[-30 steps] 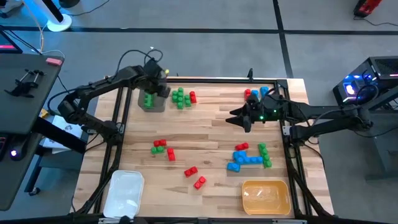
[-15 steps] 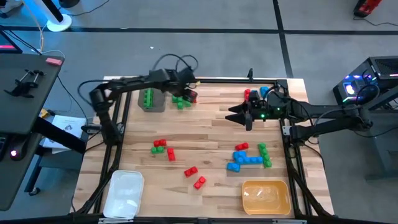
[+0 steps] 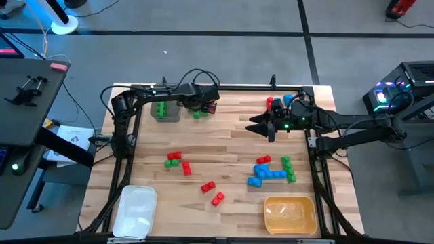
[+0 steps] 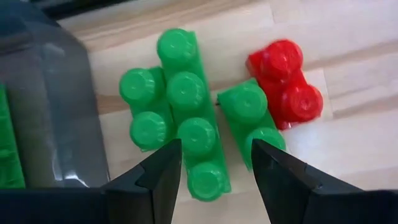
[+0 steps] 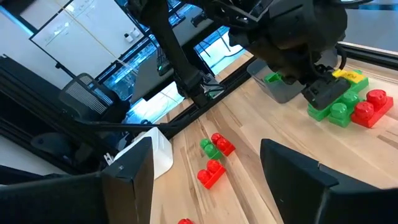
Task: Sort blocks
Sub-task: Put the green game piece into the black bin
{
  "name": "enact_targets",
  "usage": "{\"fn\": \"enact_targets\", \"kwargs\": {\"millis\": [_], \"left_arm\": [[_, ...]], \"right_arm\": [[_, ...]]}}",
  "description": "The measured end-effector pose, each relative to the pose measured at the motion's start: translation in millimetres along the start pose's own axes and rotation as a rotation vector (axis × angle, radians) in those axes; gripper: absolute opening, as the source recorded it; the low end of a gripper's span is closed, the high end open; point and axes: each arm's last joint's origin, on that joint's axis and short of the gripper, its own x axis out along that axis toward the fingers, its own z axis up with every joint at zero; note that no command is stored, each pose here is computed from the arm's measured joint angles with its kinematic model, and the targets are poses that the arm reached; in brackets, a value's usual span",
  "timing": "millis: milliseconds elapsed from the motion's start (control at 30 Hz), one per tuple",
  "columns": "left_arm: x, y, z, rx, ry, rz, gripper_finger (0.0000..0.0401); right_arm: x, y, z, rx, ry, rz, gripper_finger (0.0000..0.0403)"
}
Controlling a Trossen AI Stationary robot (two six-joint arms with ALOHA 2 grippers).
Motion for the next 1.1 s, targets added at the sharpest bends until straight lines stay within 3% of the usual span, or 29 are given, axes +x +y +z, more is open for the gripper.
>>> {"fn": "enact_targets", "kwargs": {"millis": [300, 533, 933, 1100], "left_arm": [[29, 12, -27, -0.086, 0.140, 0.014, 0.0179], [28, 3, -29, -0.084, 0.109, -0.054, 0.0179], [51, 0, -27, -0.119, 0.122, -0.042, 0.0179], [51, -2, -27, -0.074, 0.108, -0.060, 0.0167]], "right_arm": [[0, 0, 0, 0.000, 0.004, -0.003, 0.0224], [0, 0, -1, 0.000, 0.007, -0.005, 0.0224], [0, -1, -1, 0.000, 0.013, -0.010, 0.0224], [0, -1, -1, -0.005, 0.014, -0.010, 0.0224]]}}
